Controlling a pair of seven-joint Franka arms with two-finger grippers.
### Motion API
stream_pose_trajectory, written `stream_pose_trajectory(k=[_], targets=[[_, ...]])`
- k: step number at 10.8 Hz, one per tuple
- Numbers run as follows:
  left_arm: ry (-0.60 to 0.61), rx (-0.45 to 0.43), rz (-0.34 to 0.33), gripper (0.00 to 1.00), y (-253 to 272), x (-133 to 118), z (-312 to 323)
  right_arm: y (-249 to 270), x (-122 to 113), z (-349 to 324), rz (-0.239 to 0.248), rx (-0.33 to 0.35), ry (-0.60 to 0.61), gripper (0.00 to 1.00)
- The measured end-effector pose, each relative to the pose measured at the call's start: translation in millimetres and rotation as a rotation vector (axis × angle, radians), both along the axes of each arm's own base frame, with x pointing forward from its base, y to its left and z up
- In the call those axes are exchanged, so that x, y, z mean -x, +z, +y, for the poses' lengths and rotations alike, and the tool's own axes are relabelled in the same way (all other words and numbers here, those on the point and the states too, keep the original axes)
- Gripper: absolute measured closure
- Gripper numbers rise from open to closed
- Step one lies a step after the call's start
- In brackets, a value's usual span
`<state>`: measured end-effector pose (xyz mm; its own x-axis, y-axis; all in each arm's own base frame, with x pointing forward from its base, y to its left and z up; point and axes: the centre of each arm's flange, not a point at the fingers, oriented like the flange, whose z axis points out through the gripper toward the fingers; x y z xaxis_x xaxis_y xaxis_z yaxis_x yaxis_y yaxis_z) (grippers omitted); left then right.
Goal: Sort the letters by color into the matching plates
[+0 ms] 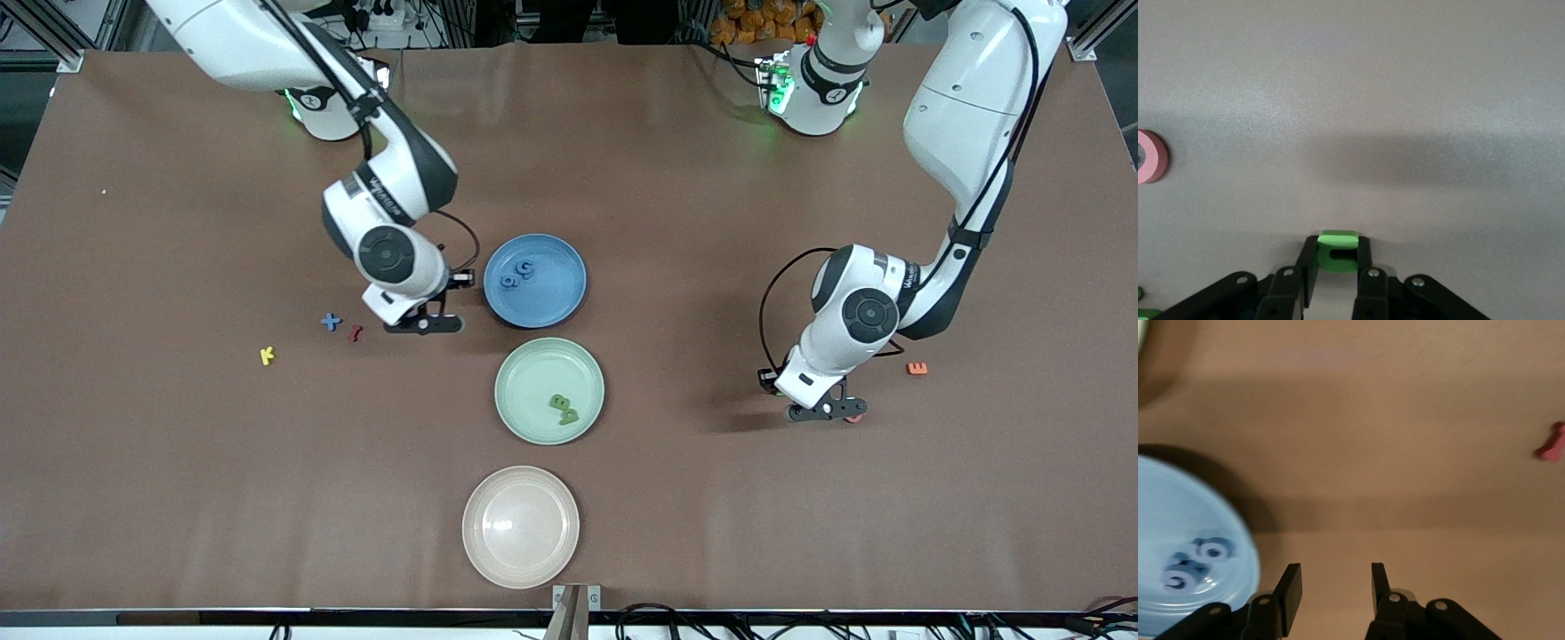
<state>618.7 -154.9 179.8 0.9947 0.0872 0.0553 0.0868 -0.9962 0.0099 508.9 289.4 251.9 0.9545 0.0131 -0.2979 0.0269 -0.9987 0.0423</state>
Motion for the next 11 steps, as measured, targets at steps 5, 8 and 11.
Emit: stream_pose_trajectory(k=[5,8,11], targets=[[0.065,0.031,-0.028,0.73,14,-9,-10,-14,-16,-76,0.029,0.016,0.293,0.47],[0.15,0.092,-0.041,0.73,30,-13,-36,-28,-10,-102,0.074,0.002,0.486,0.43],[0.239,0.154,-0.062,0.73,53,-16,-71,-37,-15,-145,0.049,-0.081,0.631,0.43]])
